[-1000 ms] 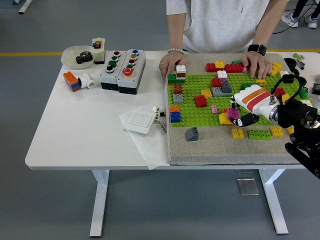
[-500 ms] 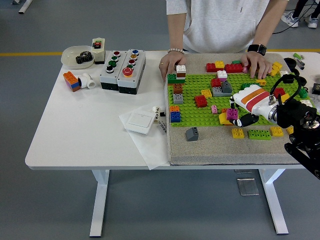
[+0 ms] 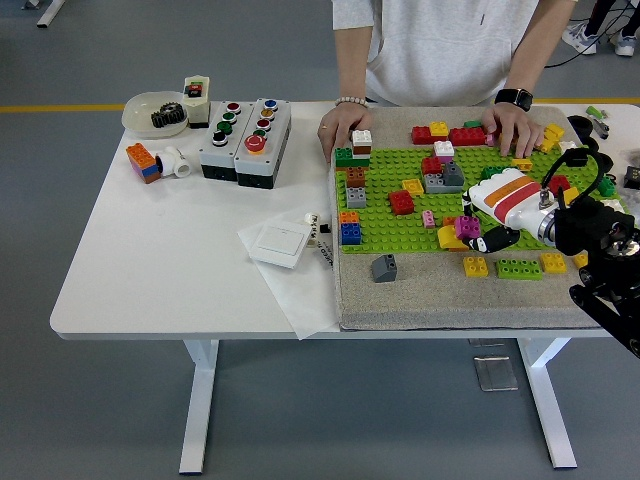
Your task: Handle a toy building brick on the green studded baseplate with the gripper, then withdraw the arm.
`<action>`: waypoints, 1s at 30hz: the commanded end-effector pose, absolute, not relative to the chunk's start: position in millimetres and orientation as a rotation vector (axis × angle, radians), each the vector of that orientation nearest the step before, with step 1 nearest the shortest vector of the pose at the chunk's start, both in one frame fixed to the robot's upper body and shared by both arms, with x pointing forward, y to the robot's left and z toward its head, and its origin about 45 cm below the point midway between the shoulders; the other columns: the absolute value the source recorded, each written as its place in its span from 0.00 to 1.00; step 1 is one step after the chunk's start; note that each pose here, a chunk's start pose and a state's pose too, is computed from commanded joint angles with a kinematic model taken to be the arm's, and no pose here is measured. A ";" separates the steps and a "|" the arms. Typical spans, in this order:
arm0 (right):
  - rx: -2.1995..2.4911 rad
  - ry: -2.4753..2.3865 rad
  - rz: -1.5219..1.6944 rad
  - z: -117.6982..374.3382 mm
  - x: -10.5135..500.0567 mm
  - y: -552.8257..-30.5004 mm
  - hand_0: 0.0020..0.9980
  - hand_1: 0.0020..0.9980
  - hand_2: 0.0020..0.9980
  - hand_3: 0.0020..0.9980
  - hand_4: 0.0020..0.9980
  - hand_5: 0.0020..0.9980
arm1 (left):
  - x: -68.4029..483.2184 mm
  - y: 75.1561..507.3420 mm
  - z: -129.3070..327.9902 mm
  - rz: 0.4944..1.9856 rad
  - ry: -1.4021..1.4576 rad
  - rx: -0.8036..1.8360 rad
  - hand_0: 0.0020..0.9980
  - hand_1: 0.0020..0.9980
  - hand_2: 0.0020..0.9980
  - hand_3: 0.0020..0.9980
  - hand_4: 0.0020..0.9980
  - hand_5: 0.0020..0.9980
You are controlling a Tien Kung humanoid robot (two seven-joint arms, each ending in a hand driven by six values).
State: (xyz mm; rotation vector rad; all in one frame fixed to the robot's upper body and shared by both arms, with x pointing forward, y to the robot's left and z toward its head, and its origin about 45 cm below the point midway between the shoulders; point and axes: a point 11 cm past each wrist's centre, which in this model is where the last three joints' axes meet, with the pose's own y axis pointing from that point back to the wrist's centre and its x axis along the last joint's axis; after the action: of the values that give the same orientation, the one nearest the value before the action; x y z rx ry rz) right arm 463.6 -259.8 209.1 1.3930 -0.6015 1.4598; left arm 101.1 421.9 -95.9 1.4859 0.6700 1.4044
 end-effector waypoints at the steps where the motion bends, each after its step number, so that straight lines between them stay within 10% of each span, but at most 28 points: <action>1: 1.393 -0.603 1.461 209.3 463.6 -259.6 0.43 0.53 0.62 0.58 0.84 0.36 | 101.1 421.9 -95.9 1.404 0.670 1.486 0.82 0.81 0.78 0.62 0.65 0.65; 30: 1.424 -0.632 1.492 218.4 458.3 -252.7 0.45 0.54 0.65 0.62 0.89 0.35 | 97.0 422.4 -96.7 1.396 0.674 1.498 0.82 0.81 0.78 0.62 0.65 0.65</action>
State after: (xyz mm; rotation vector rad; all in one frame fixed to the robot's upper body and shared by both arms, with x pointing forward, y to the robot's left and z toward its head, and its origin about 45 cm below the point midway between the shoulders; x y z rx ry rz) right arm 458.3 -252.7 218.4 1.4237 -0.6321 1.4919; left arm 97.0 422.4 -96.7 1.4976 0.6741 1.3961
